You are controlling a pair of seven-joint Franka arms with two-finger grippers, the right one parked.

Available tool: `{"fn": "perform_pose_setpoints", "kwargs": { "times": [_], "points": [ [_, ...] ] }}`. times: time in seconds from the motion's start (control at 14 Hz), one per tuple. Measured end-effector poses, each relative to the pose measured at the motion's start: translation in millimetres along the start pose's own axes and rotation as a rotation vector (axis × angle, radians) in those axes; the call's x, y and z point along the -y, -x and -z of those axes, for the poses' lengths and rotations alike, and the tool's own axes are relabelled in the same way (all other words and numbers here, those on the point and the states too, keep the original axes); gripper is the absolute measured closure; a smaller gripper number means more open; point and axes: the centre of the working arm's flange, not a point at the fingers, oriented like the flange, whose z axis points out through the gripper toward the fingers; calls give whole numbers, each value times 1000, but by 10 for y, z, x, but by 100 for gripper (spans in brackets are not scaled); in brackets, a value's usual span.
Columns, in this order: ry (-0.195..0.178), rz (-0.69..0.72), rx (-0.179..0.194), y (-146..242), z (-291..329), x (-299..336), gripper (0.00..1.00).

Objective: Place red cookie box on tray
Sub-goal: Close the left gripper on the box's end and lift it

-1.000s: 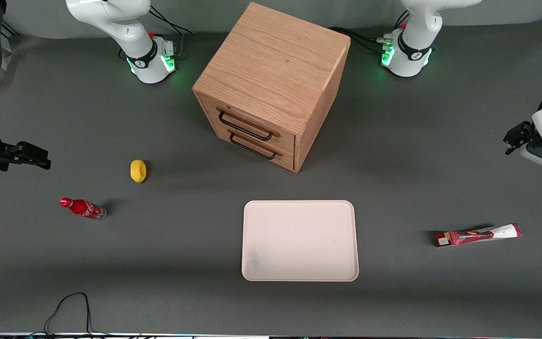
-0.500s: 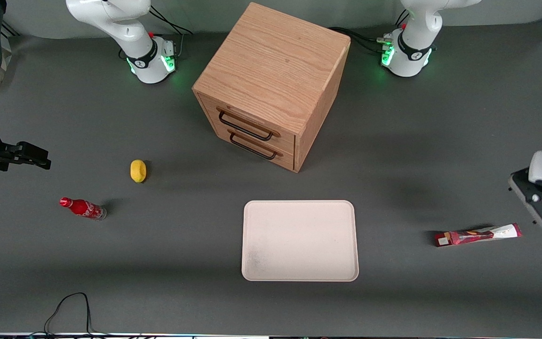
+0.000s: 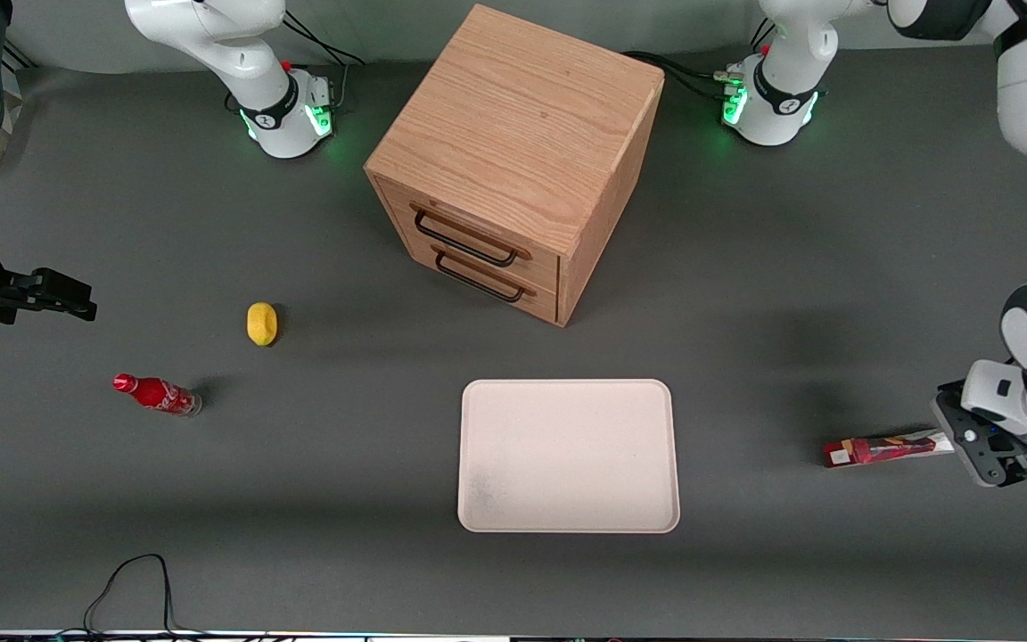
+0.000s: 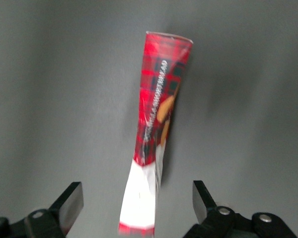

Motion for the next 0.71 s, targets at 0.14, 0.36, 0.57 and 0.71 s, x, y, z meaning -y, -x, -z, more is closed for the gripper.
{"fn": "perform_pose_setpoints", "kwargs": {
  "times": [0.14,0.36,0.57,0.71],
  "points": [
    [14,20,-29,-28,-260,-4,3],
    [45,39,-47,-46,-563,-40,26],
    [50,43,-50,-47,-614,-46,63],
    [34,43,-52,-48,-601,-28,81]
  ]
}}
